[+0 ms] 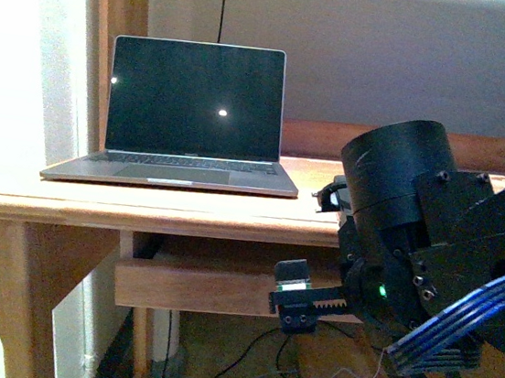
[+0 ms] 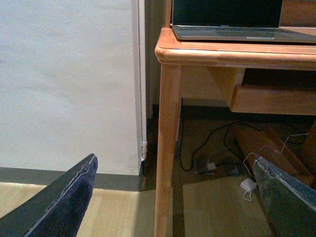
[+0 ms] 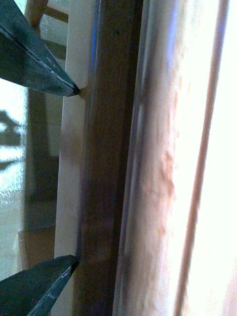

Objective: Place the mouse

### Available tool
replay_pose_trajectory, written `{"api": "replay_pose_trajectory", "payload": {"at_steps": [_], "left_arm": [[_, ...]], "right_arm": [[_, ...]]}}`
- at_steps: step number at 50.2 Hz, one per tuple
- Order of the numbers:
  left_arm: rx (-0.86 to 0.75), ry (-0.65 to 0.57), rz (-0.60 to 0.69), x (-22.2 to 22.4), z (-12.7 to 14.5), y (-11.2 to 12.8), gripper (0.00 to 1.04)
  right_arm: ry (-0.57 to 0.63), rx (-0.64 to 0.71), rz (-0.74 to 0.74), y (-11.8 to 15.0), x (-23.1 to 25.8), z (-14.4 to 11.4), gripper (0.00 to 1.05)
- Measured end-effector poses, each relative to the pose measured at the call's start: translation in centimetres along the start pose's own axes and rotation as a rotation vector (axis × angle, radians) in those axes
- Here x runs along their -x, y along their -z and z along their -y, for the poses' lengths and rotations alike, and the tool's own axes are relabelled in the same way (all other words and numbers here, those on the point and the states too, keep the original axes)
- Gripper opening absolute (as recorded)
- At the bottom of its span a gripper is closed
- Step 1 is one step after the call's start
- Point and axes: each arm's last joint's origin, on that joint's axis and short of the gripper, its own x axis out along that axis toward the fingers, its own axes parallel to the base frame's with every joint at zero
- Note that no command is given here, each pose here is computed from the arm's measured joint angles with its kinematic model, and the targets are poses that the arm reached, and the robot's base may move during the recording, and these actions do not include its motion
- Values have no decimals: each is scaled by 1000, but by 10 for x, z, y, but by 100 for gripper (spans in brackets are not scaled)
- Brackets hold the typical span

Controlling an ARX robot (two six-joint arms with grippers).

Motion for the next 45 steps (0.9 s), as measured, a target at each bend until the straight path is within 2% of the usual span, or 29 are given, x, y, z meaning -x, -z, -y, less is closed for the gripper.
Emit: {"api": "replay_pose_trajectory", "payload": {"at_steps": [9, 16, 23, 29, 33, 39, 45], "left_arm": [[0, 0, 0, 0, 0, 0, 97], [0, 0, 0, 0, 0, 0, 97], [0, 0, 0, 0, 0, 0, 97], [0, 0, 0, 0, 0, 0, 97], [0, 0, 0, 0, 0, 0, 97], [0, 0, 0, 0, 0, 0, 97], [0, 0, 0, 0, 0, 0, 97]], "right_arm": [[-11, -37, 3, 0, 2, 1, 97], [3, -117, 44, -2, 34, 39, 97], [-12, -212, 123, 4, 101, 87, 97], [18, -272, 178, 28, 154, 117, 97], [57, -301, 189, 54, 185, 131, 97], [108, -302, 186, 94, 218, 135, 97], [144, -311, 222, 117, 244, 138, 97]]}}
